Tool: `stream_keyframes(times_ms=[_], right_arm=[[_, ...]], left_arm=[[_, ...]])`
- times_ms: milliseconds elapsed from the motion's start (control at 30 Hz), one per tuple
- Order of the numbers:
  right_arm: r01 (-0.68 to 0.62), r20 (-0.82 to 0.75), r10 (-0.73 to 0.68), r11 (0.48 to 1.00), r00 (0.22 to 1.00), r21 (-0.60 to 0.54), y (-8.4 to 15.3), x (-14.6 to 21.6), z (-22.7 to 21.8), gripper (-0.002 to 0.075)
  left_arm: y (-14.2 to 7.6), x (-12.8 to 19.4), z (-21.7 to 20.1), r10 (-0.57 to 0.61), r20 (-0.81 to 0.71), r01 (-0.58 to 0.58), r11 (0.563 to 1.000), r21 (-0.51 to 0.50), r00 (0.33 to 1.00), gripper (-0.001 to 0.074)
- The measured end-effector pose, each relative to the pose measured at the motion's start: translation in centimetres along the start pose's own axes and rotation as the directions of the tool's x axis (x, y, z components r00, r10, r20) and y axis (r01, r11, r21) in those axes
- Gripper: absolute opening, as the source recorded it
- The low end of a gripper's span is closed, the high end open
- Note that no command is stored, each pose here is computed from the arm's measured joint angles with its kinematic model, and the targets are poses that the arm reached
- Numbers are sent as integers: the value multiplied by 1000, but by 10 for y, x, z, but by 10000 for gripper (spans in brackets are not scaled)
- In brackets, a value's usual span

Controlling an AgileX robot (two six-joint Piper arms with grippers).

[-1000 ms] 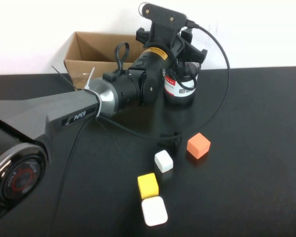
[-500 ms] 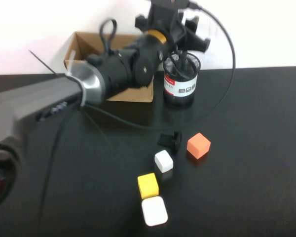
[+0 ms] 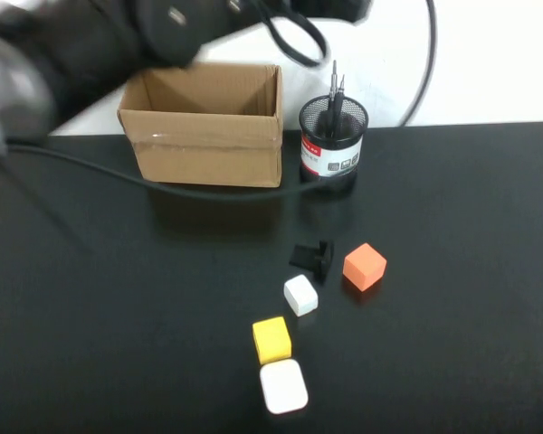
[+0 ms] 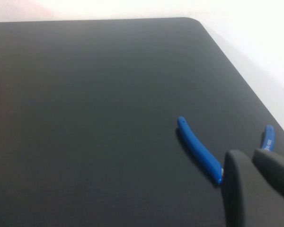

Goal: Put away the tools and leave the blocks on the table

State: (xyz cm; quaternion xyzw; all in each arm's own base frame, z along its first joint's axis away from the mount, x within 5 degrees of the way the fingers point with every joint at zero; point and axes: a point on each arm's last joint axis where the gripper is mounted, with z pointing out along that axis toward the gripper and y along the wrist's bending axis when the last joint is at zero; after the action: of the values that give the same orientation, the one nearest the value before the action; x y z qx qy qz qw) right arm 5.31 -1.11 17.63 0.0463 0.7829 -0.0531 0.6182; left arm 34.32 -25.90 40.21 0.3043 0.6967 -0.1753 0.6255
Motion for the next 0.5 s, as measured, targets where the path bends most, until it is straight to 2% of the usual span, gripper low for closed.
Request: stream_keyframes(times_ms=[300,500], right_arm=[[0,0,0,1000,1000,0,0,0,0,-6],[0,0,0,1000,1000,0,0,0,0,-6]], left_arm=[[14,-39,-85,-6,-59,8,1000,26,998,0],[15,-41,-161,-42,-4,42,999,-17,999,0]])
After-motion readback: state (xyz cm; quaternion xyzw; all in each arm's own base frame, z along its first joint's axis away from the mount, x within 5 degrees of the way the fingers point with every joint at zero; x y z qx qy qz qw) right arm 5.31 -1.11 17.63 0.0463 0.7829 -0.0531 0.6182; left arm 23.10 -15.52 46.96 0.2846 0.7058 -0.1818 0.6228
